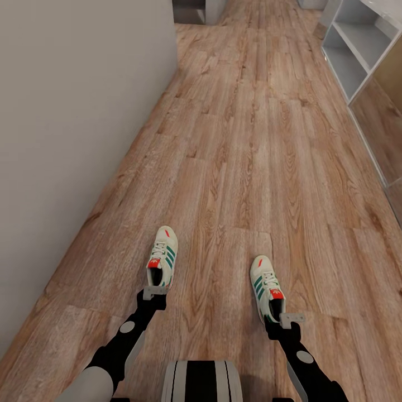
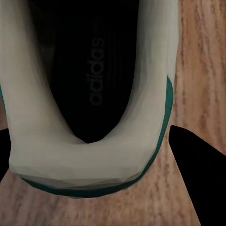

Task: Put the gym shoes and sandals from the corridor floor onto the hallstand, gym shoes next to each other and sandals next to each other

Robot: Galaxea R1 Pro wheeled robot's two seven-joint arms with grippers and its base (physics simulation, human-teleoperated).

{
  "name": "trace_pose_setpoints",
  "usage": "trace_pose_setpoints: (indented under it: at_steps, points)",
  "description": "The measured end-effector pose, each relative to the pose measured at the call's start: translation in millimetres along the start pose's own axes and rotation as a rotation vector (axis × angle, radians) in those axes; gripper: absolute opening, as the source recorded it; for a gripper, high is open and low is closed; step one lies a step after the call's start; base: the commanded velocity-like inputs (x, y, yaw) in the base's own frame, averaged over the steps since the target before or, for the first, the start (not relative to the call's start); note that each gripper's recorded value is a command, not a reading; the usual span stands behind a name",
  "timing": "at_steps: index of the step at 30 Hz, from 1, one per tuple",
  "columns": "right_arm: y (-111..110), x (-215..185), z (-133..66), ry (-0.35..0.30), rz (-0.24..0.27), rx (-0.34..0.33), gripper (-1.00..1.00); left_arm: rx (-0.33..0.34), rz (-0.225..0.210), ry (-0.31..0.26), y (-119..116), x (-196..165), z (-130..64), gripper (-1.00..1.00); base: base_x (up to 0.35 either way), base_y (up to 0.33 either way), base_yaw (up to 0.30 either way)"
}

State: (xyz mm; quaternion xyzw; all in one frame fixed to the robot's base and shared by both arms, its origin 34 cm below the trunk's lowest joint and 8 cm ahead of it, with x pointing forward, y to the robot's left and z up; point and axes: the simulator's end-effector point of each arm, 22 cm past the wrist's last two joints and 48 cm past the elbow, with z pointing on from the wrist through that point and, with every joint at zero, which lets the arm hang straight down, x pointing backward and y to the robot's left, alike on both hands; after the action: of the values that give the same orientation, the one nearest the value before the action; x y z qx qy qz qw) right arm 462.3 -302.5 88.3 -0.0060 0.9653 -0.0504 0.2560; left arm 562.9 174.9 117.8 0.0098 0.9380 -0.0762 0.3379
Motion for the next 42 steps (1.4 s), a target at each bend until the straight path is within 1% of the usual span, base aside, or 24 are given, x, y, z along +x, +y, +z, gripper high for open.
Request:
trace_pose_setpoints:
  at_steps: [20,36,41,42]
  points:
    - [0,0,-0.8,0.001,0.000,-0.002,-1.00,0.001,0.003,-0.006,0,-1,-2.0,-1.00,0.000,0.000,0.000]
    - [-1,-39,-11.8,-0.072,0.005,-0.002,-1.00,-0.004,0.003,-0.066,-2,-38,-13.8,-1.00,0.000,0.000,0.000]
    - [-1,-53,-15.9,-0.104,0.007,-0.002,-1.00,-0.017,0.006,-0.089,5,-52,-18.4,-1.00,0.000,0.000,-0.011]
    - [-4,-58,-16.9,-0.116,0.007,0.001,-1.00,-0.050,0.011,-0.063,23,-30,-30.6,-1.00,0.000,0.000,-0.064]
